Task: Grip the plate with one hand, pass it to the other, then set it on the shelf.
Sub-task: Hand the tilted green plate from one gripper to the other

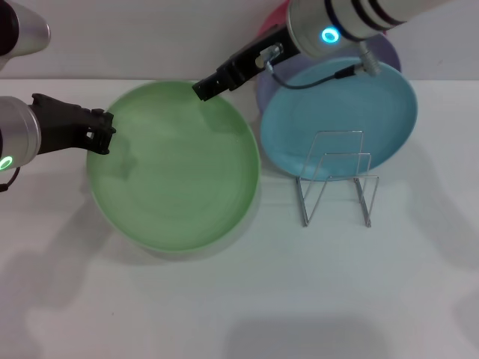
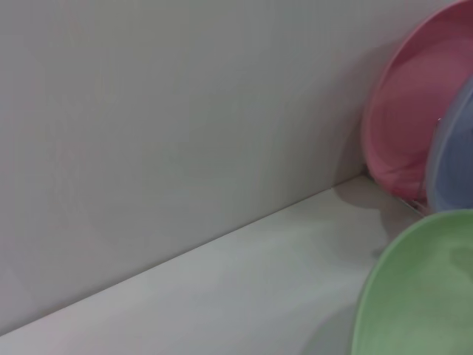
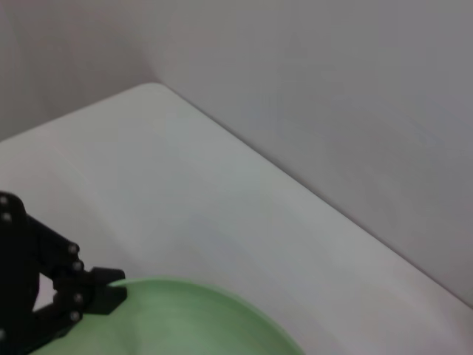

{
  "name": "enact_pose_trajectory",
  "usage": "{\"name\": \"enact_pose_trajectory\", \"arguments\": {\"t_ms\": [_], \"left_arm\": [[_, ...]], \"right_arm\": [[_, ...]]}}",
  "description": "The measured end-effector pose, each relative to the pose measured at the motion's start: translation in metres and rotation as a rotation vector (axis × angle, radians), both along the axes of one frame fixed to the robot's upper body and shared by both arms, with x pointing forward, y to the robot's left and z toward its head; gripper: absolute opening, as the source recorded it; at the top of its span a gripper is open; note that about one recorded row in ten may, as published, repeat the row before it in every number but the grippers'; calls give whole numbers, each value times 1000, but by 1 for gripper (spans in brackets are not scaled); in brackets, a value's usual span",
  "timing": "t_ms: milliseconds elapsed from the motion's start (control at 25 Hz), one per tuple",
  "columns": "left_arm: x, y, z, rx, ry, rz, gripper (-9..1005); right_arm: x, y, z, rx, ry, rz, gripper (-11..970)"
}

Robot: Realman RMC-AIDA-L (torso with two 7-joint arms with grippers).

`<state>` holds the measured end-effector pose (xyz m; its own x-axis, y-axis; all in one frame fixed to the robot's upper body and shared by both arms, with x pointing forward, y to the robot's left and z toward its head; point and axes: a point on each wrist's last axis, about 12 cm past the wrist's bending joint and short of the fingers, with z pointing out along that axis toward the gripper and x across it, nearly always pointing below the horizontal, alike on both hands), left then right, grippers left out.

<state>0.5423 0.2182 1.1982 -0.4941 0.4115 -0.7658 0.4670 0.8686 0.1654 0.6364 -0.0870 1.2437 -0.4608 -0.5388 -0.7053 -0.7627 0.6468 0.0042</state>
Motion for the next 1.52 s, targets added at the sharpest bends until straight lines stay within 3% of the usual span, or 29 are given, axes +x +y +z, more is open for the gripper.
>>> {"name": "enact_pose_trajectory", "arguments": {"t_ms": [480,920,1360,1520], "left_arm": [[0,-2,2,-2,-6,-8,33],[0,-2,3,0,-10,-11,33],[1,-3,4,-2,-12,-12,33],[1,-3,4,-3,-11,-12,33]], "right_arm": [[7,5,-19,-22,18,6,823],[9,9,-23,-26,0,8,717],[9,11,-30,-43,6,26,497],[10,11,-30,-46,-16,37,496]]}}
